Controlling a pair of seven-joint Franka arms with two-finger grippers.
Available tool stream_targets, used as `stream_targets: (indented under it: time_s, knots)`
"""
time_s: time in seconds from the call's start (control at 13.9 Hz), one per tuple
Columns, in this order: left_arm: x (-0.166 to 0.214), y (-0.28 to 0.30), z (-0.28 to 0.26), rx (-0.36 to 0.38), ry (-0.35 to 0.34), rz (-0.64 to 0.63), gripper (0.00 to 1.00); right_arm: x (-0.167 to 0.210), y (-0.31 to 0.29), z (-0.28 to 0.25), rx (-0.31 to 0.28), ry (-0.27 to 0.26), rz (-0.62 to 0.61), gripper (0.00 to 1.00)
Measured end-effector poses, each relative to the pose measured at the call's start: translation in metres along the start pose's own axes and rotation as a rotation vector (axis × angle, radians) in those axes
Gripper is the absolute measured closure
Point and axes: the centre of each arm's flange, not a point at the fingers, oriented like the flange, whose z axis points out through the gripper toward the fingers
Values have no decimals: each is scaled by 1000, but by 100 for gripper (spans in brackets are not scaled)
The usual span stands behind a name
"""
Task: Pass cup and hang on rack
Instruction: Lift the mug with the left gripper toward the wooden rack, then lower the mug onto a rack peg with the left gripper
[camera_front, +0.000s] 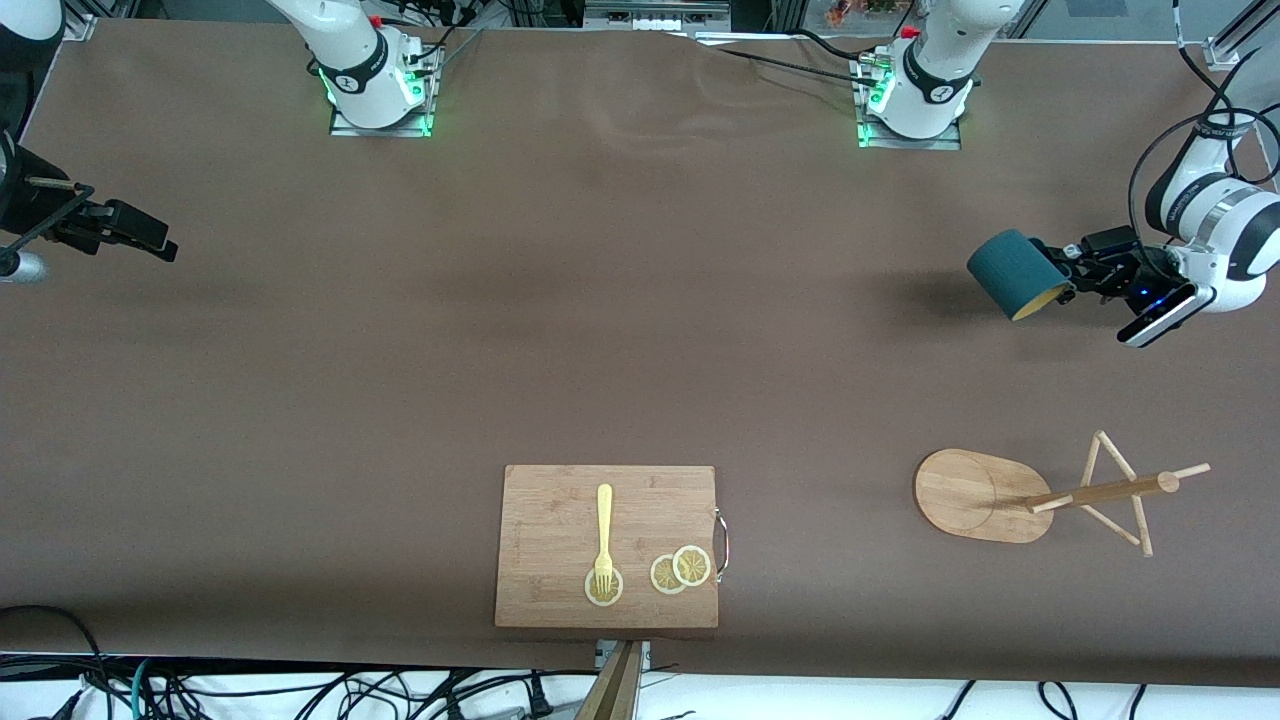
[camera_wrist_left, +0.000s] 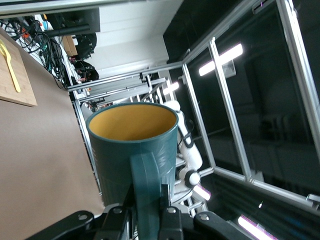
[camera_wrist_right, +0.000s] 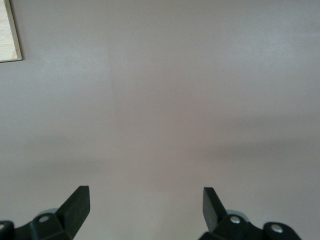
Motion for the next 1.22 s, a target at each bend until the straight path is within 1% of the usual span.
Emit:
stream_targets:
  time_s: [0.29,0.43,0.58,0.94,1.22]
  knots:
    - [16,-8,-12,9,75,-105,80,0,0,0,0,0,0,0]
    - [27,-16,-20,33,111,-153,80,0,0,0,0,0,0,0]
    - [37,-20,-23,37,151,-195,80,0,0,0,0,0,0,0]
    - [49,-21,-23,26,206,-290,80,0,0,0,0,0,0,0]
    - [60,-12,-29,14,227,-381,80,0,0,0,0,0,0,0]
